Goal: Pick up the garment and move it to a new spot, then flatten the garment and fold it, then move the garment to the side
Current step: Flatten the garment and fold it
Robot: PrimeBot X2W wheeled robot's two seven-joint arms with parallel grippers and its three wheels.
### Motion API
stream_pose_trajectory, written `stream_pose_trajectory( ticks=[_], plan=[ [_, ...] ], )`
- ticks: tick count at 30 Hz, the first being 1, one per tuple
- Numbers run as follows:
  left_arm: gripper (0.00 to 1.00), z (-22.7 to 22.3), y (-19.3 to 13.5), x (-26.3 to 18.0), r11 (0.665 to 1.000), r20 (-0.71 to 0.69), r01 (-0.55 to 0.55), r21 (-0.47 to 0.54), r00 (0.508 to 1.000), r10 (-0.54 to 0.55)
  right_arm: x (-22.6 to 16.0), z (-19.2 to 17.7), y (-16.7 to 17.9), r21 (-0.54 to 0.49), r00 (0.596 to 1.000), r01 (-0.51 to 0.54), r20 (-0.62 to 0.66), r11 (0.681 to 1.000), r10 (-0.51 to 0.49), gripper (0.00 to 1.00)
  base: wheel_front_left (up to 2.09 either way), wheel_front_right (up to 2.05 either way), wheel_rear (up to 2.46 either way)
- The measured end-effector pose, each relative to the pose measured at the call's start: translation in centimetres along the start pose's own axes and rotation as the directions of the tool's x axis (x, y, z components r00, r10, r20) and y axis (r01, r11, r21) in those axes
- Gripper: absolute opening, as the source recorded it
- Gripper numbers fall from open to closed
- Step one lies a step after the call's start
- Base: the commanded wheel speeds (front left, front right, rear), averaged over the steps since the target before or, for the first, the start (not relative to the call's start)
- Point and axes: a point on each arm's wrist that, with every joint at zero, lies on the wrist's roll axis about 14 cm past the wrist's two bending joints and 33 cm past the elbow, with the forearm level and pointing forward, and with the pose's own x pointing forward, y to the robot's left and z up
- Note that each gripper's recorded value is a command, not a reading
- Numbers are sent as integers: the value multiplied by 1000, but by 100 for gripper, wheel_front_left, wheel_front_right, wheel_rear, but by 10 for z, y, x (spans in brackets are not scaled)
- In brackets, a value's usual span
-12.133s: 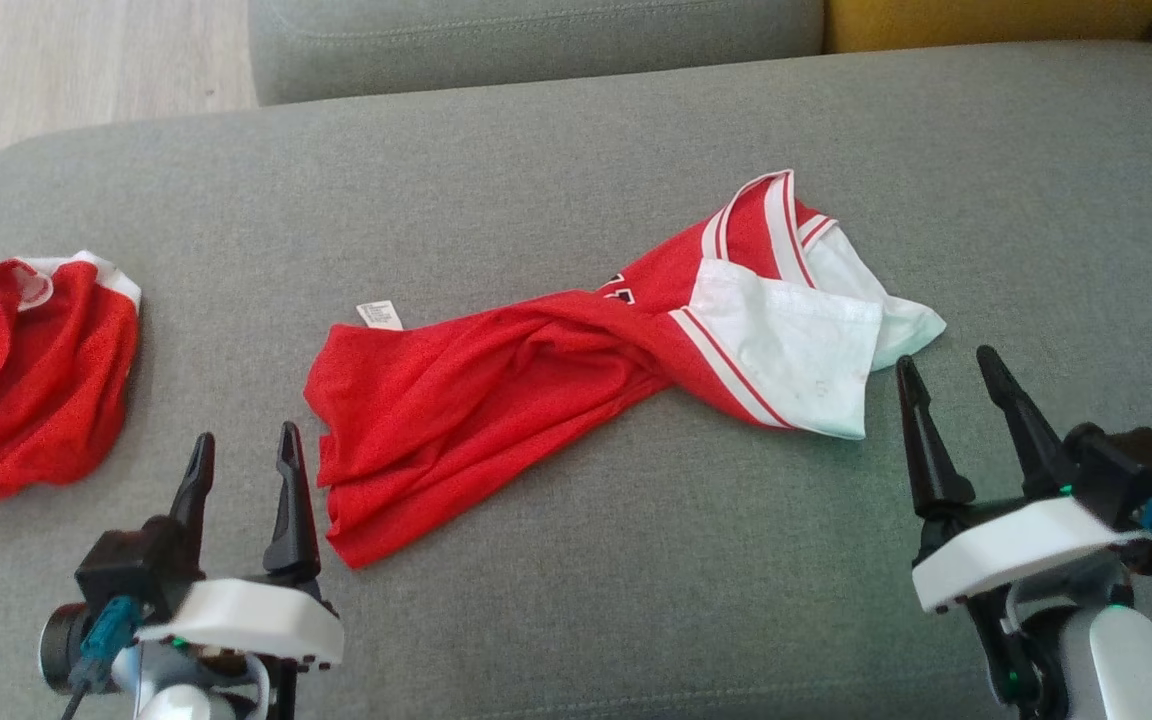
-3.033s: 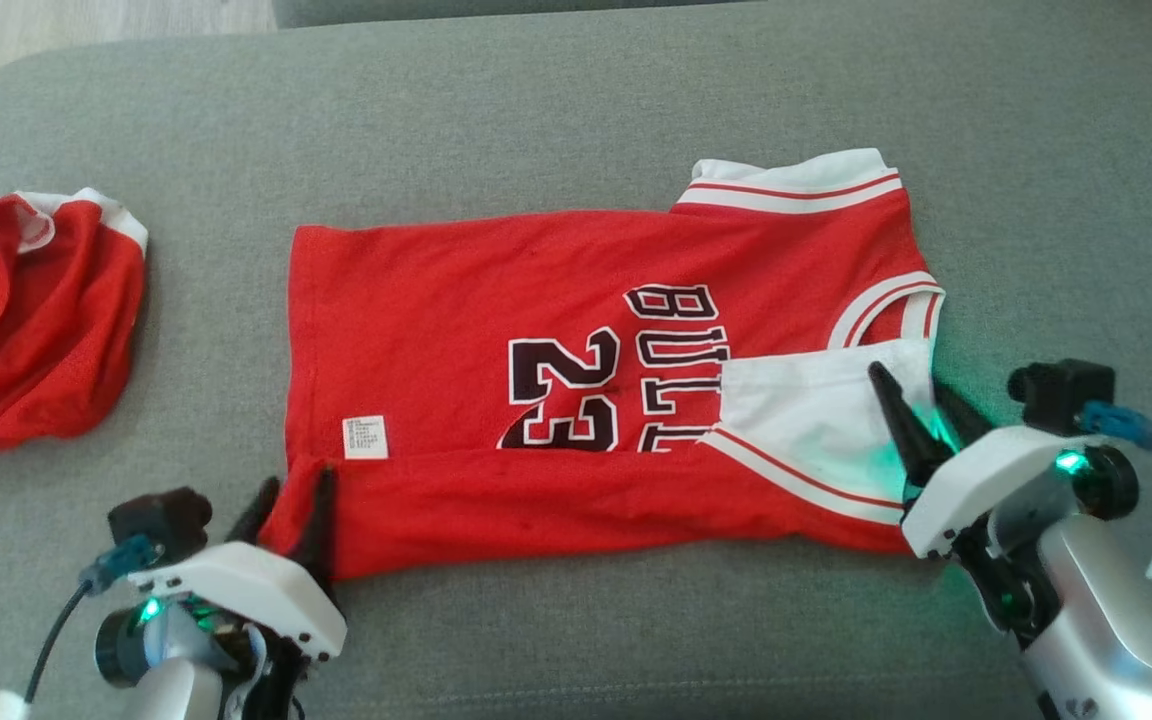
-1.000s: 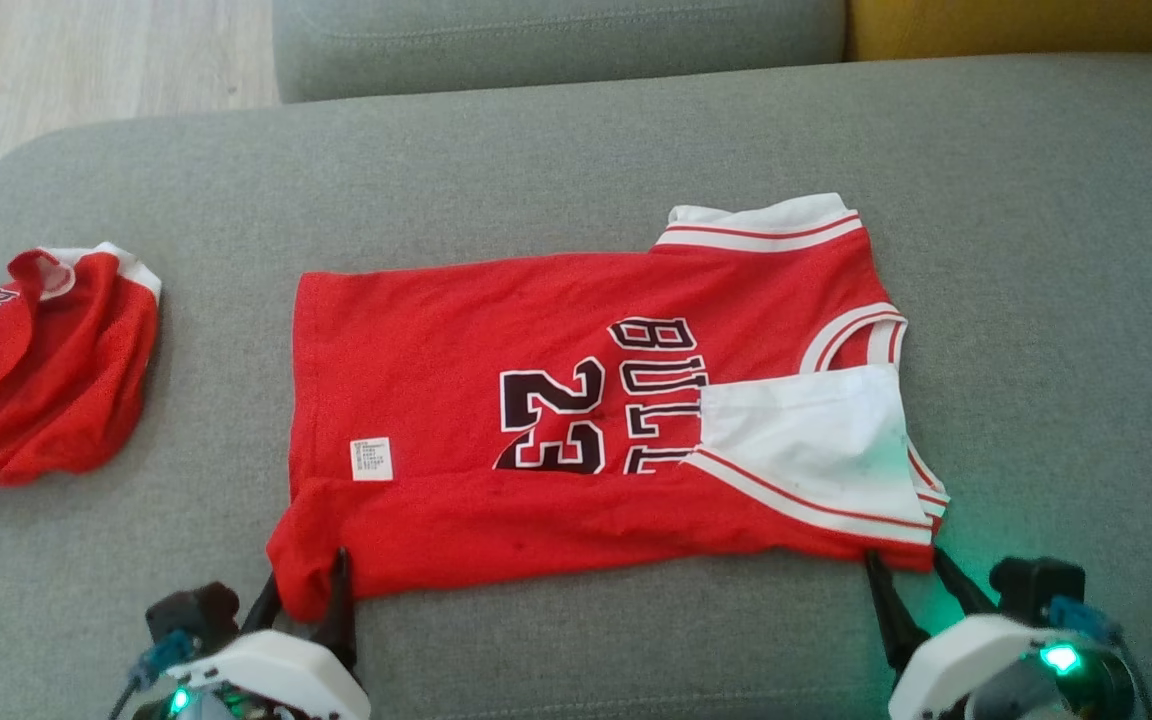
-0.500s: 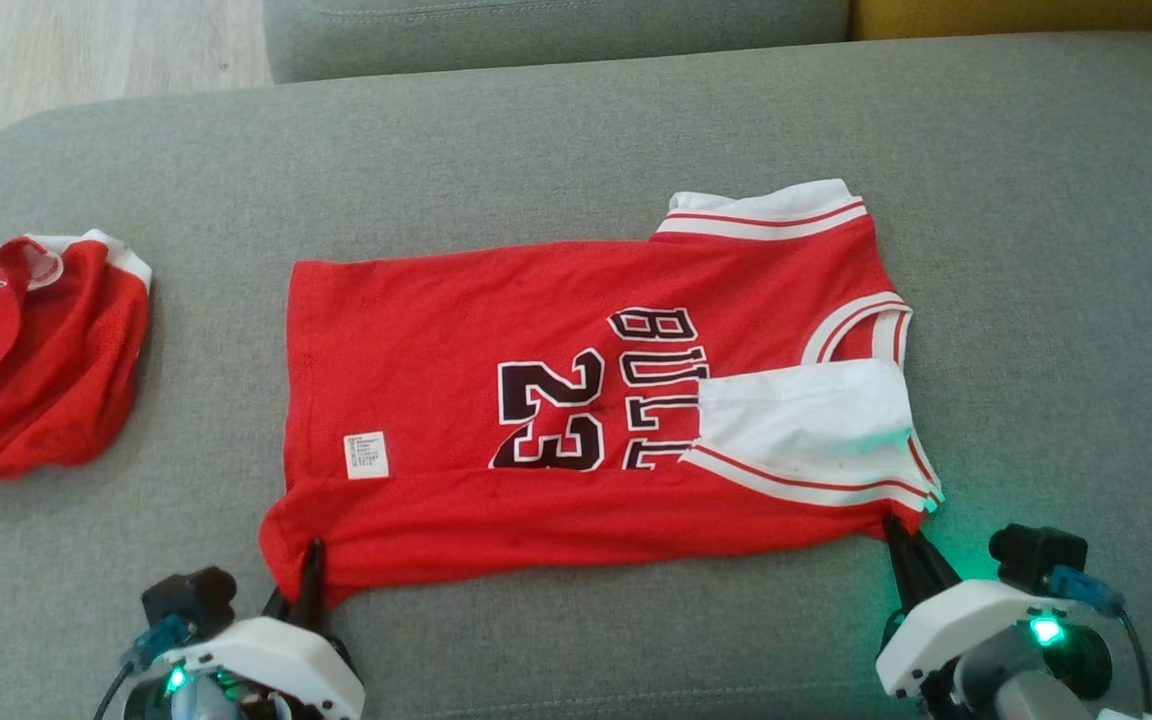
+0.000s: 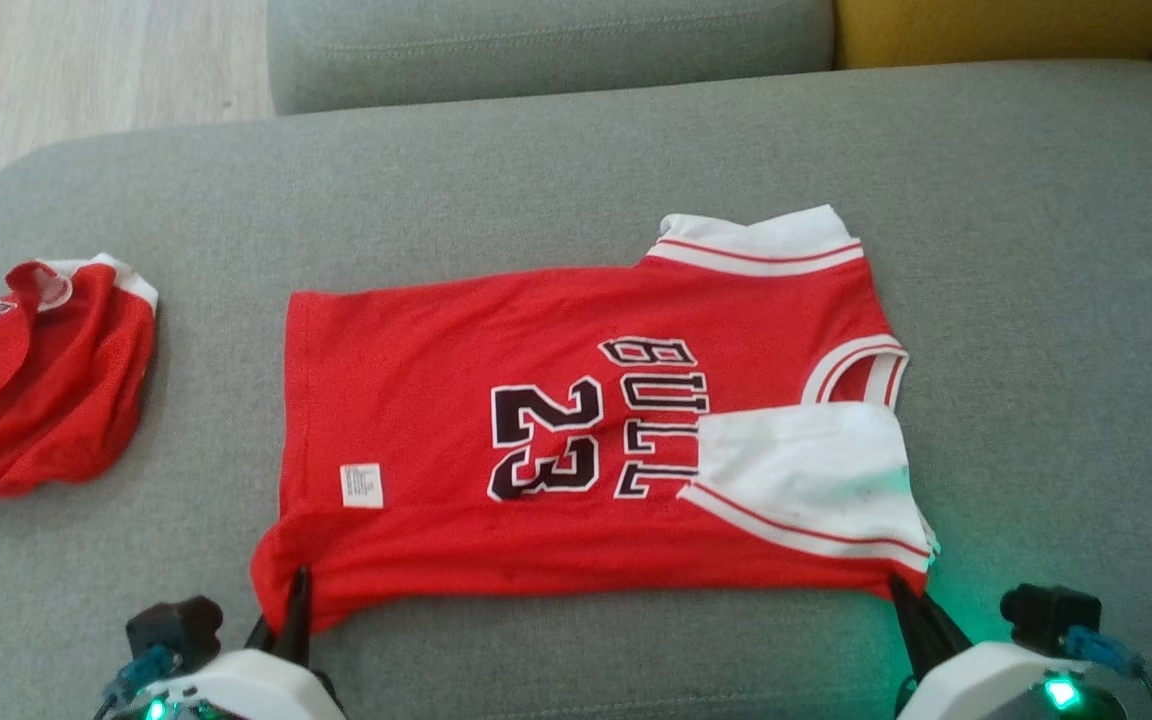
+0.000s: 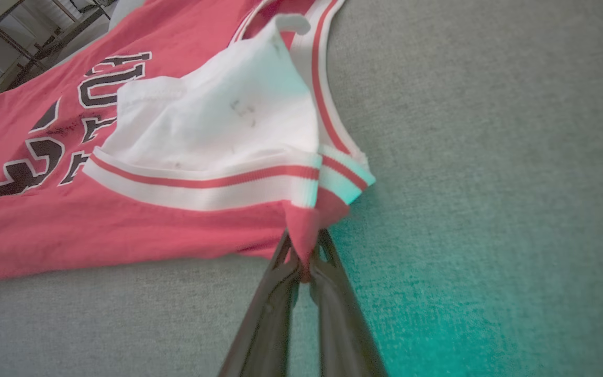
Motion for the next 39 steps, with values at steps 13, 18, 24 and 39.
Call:
stream_pose_trajectory(
  ticks=[13, 18, 24, 39],
  plan=[
    [100, -9, 4, -15, 1000, -39, -28, -7, 999, 28, -17, -2, -6, 25, 1000, 22, -2, 999, -22, 100, 0, 0, 0],
    [100, 12, 2, -15, 999, 51, -40, 21, 998, 39, -20, 32, -1, -6, 992, 8, 126, 1000, -8, 100, 0, 0, 0],
    [100, 56, -10, -15, 997, 224, -40, 63, 974, 25, -29, 100, 21, -101, 935, -35, 347, 994, 68, 100, 0, 0, 0],
    [100, 119, -30, 8, 995, 373, -11, 96, 928, -25, -28, 156, 50, -216, 872, -79, 458, 973, 172, 100, 0, 0, 0]
  ],
)
